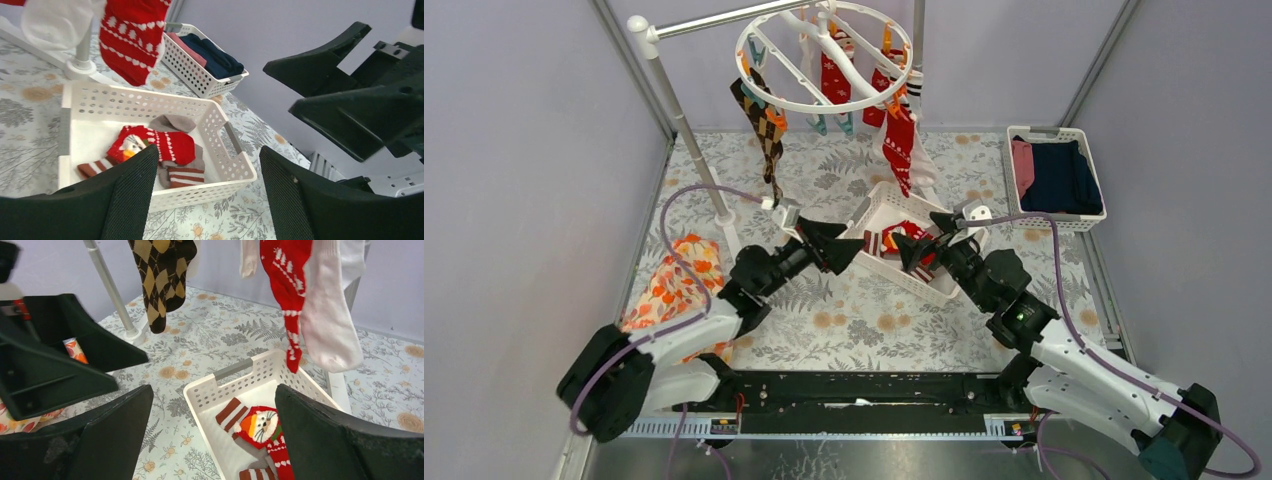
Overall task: Clip the socks to the hanger
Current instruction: Pick up the sock from the bin.
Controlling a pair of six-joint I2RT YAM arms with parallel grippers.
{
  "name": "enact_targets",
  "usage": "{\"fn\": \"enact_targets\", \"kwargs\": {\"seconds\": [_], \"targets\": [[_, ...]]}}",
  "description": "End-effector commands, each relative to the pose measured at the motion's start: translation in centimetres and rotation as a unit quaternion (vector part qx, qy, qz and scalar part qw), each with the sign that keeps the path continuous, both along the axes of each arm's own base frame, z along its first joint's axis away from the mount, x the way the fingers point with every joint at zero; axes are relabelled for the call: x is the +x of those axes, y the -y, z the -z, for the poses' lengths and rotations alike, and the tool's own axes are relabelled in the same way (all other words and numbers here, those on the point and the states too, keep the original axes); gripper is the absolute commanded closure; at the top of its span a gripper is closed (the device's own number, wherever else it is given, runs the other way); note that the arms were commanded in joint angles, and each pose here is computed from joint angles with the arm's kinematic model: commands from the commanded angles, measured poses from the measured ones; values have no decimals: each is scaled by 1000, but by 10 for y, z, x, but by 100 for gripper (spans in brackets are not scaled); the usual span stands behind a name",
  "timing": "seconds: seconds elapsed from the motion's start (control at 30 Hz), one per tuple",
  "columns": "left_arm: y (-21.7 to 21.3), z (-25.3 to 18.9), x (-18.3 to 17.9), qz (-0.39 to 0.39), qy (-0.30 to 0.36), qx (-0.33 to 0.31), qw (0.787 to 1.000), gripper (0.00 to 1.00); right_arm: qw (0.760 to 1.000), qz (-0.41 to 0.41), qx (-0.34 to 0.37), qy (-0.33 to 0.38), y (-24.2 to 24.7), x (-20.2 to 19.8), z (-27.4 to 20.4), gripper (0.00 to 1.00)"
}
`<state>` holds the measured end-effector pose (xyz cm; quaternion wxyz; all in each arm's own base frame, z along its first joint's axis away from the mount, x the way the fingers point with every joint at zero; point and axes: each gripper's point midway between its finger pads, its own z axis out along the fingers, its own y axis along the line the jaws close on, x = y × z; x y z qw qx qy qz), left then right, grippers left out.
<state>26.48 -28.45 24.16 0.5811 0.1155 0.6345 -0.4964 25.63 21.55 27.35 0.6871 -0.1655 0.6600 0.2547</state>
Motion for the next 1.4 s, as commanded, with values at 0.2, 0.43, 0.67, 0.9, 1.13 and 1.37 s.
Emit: {"fn": "enact_targets", "kwargs": {"seconds": [0.2,0.43,0.67,0.9,1.13,1.37], "targets": [[-69,4,-9,-134,22,76,988,1,991,31,7,-127,16,37,29,0],[-97,36,-27,-165,-45,78,982,1,961,73,-50,-261,38,72,92,22],[-91,46,-45,-126,-62,61,988,1,917,60,-50,-391,22,87,158,42],[-93,47,-45,-129,-66,69,987,1,896,112,-16,-428,19,110,202,43],[-95,52,-48,-130,-78,58,987,1,902,117,28,-416,9,127,210,53],[-100,51,-52,-135,-85,53,986,1,893,128,34,-430,6,136,231,54]]}}
